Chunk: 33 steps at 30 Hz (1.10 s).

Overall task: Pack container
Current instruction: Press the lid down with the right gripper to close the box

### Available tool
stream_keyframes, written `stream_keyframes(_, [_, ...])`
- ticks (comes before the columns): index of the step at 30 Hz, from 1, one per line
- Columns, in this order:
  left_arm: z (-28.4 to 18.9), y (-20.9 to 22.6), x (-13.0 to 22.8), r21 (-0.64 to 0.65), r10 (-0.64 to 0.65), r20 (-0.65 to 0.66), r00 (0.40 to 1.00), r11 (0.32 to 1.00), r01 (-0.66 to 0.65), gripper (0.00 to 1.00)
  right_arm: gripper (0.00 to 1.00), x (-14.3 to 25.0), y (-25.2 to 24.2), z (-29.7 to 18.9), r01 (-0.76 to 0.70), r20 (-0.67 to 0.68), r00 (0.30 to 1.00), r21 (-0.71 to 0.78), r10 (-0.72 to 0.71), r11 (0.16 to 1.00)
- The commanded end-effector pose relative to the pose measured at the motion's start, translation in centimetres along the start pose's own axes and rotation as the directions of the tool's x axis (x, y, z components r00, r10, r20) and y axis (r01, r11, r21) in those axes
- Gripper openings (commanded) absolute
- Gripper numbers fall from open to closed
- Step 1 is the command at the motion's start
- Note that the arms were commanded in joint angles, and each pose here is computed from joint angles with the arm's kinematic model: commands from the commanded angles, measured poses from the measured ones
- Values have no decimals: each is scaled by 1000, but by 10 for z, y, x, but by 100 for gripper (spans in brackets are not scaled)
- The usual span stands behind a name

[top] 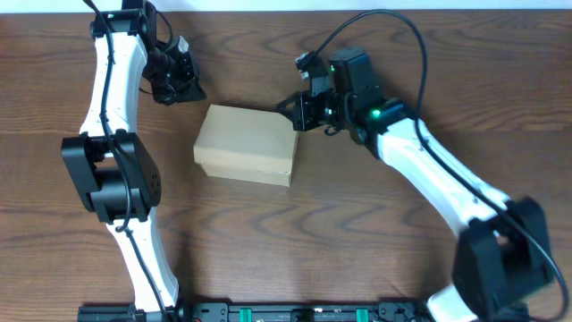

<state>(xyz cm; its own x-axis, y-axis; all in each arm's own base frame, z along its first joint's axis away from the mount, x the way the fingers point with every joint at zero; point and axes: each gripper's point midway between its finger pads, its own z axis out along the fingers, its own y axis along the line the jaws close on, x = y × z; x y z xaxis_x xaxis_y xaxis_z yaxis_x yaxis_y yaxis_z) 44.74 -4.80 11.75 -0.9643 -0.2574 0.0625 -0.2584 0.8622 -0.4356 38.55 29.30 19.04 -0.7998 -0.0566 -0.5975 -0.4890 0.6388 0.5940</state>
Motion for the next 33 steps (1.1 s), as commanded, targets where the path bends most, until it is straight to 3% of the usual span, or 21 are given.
stream_keyframes(1, [-1,16,-2,-120,24,8,1000,993,-23,5,1,-15,18,-21,78,56,995,16,-79,997])
stream_keyframes(5, [-7,30,0,-243,5,22,1000,970,1,6,1,3,33,-18,77,-4,997,-1,-77,997])
stream_keyframes(16, [-69,21,0,-330,29,165,986,944,28,6,1,60,43,33,111,-164,981,51,-101,993])
stream_keyframes(25, [-87,27,18,-344,-19,161,987,936,74,6,1,85,27,54,130,-237,966,112,-100,985])
stream_keyframes(33, [-87,27,21,-337,-42,155,987,937,93,6,1,111,-11,54,178,-333,939,261,-84,949])
